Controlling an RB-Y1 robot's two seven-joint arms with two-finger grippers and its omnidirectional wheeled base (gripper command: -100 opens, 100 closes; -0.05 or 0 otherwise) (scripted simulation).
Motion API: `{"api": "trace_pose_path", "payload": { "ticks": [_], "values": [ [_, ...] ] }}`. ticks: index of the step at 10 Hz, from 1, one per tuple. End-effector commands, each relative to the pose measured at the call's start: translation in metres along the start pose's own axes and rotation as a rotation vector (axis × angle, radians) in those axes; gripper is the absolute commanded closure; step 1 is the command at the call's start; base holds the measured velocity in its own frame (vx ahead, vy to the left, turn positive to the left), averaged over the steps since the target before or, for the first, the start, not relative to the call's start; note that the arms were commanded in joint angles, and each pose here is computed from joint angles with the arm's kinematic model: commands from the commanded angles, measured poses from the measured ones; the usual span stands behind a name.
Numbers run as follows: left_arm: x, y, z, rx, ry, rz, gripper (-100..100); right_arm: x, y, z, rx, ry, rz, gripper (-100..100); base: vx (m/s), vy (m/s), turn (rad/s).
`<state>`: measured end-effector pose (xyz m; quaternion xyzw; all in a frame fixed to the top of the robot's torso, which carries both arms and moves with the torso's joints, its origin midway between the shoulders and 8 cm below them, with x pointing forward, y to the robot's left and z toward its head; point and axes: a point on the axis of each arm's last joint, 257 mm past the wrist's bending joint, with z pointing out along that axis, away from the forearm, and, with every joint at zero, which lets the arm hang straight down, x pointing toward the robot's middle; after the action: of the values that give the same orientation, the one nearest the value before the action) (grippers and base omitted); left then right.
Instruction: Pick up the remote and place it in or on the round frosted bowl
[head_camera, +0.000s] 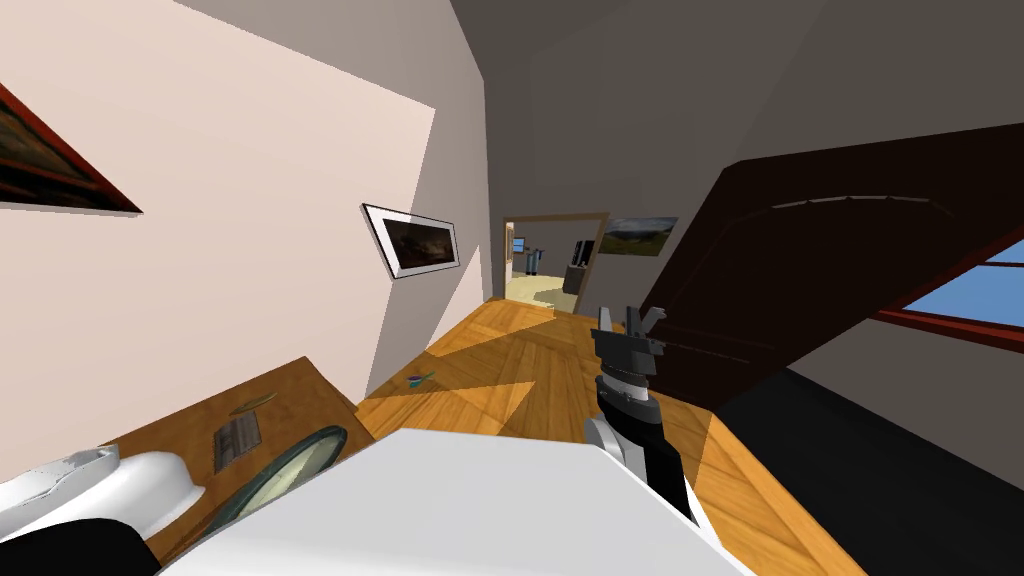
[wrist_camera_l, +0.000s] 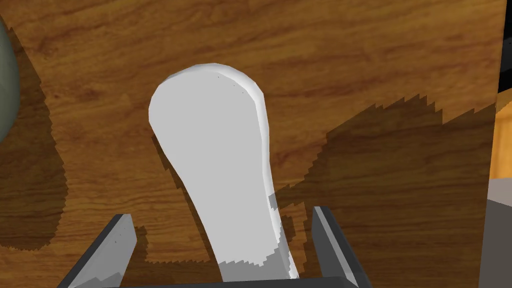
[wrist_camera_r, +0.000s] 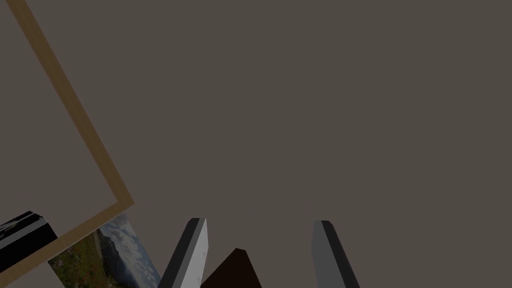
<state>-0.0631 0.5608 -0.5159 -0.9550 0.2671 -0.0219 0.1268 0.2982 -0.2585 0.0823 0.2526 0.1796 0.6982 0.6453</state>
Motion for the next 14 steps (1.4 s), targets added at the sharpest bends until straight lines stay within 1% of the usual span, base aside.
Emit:
{"api": "trace_pose_path", "payload": {
  "ticks": [1,2,4,5,6,8,10,11,12,13,14],
  "values": [
    [-0.018,0.018,-0.001,-0.055,-0.038,-0.049,-100,0.0,0.0,0.0,0.0,0.0,0.0,0,0.051,0.037,-0.069],
    [-0.018,0.018,-0.001,-0.057,-0.039,-0.049,-100,0.0,0.0,0.0,0.0,0.0,0.0,0,0.04,0.03,-0.049],
    [-0.041,0.041,-0.005,-0.129,-0.086,-0.126,-100,0.0,0.0,0.0,0.0,0.0,0.0,0,0.043,0.041,-0.101],
    [-0.041,0.042,-0.005,-0.132,-0.087,-0.126,-100,0.0,0.0,0.0,0.0,0.0,0.0,0,0.038,0.038,-0.045],
    [-0.05,0.052,-0.007,-0.163,-0.105,-0.159,-100,0.0,0.0,0.0,0.0,0.0,0.0,0,0.034,0.024,-0.079],
    [-0.061,0.069,-0.01,-0.212,-0.132,-0.212,-100,0.0,0.0,0.0,0.0,0.0,0.0,0,0.039,0.035,-0.077],
    [-0.067,0.081,-0.012,-0.246,-0.148,-0.249,-100,0.0,0.0,0.0,0.0,0.0,0.0,0,0.03,0.045,-0.054],
    [-0.066,0.078,-0.011,-0.234,-0.142,-0.236,-100,0.0,0.0,0.0,0.0,0.0,0.0,0,0.014,0.019,-0.012],
    [-0.066,0.079,-0.011,-0.237,-0.144,-0.238,0,0.0,0.0,0.0,0.0,0.0,0.0,0,0.0,0.0,0.0],
    [-0.063,0.086,-0.003,-0.236,-0.143,-0.236,-100,0.0,0.0,0.0,0.0,0.0,0.0,0,0.001,0.033,0.019],
    [-0.06,0.092,0.004,-0.236,-0.142,-0.234,-100,0.0,0.0,0.0,0.0,0.0,0.0,0,-0.003,0.06,0.026]
  ]
}}
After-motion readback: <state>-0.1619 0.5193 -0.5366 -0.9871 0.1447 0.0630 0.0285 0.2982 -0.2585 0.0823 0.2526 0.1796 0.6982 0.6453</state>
